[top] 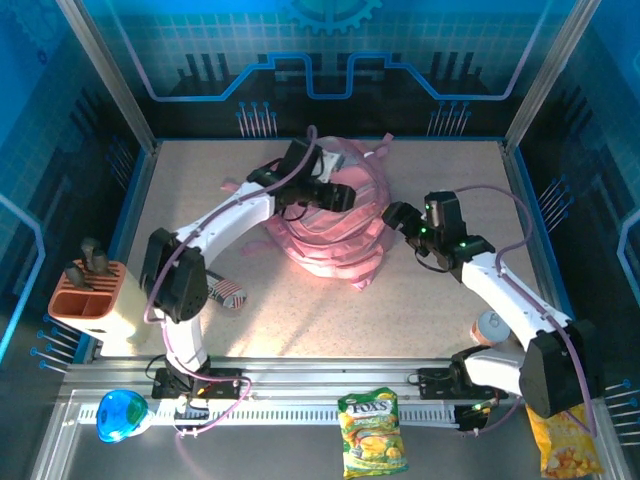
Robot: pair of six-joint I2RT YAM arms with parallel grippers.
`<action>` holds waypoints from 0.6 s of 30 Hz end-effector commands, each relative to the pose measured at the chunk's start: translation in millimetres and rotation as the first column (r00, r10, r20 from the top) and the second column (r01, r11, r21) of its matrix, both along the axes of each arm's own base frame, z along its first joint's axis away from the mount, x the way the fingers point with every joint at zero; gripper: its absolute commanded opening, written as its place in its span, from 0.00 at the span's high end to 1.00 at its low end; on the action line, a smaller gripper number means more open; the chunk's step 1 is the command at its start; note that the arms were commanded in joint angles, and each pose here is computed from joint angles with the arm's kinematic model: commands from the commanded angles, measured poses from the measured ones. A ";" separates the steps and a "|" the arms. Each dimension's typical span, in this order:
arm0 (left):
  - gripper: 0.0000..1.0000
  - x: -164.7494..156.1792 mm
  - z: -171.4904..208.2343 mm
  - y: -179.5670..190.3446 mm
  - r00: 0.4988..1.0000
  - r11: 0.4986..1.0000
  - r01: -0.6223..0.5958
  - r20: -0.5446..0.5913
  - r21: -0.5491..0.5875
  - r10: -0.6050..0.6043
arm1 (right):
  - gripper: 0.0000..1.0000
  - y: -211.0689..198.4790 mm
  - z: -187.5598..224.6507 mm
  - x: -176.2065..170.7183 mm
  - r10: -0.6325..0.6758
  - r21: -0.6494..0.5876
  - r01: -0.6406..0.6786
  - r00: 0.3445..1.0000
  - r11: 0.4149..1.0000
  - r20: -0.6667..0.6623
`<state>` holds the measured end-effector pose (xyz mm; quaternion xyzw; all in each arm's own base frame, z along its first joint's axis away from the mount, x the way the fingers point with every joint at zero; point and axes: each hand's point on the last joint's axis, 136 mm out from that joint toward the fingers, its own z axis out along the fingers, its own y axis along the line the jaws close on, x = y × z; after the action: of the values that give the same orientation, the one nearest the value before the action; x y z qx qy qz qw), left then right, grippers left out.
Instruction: Pack the student bag
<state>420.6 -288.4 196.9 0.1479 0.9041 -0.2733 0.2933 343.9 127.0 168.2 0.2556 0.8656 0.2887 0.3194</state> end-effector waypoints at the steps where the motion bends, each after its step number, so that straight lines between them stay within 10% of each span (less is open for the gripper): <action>1: 0.26 7.5 8.4 57.7 0.980 0.978 -0.199 -0.042 -0.057 0.196 | 0.13 2.7 3.7 6.2 0.019 -0.022 -0.019 1.000 1.000 -0.001; 9: 0.35 18.5 -57.2 166.4 0.759 0.787 -0.614 -0.319 -0.062 0.567 | 0.12 29.4 3.2 16.1 0.085 -0.007 -0.085 0.996 0.996 -0.007; 18: 0.47 51.8 -86.8 181.0 0.682 0.707 -0.699 -0.403 -0.111 0.611 | 0.14 52.2 -2.0 16.1 0.127 0.019 -0.127 0.992 0.992 -0.020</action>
<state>455.7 -109.8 110.0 -0.2435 0.9066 -0.2593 0.2272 355.9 167.9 158.1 0.2146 0.8848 0.2988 0.2859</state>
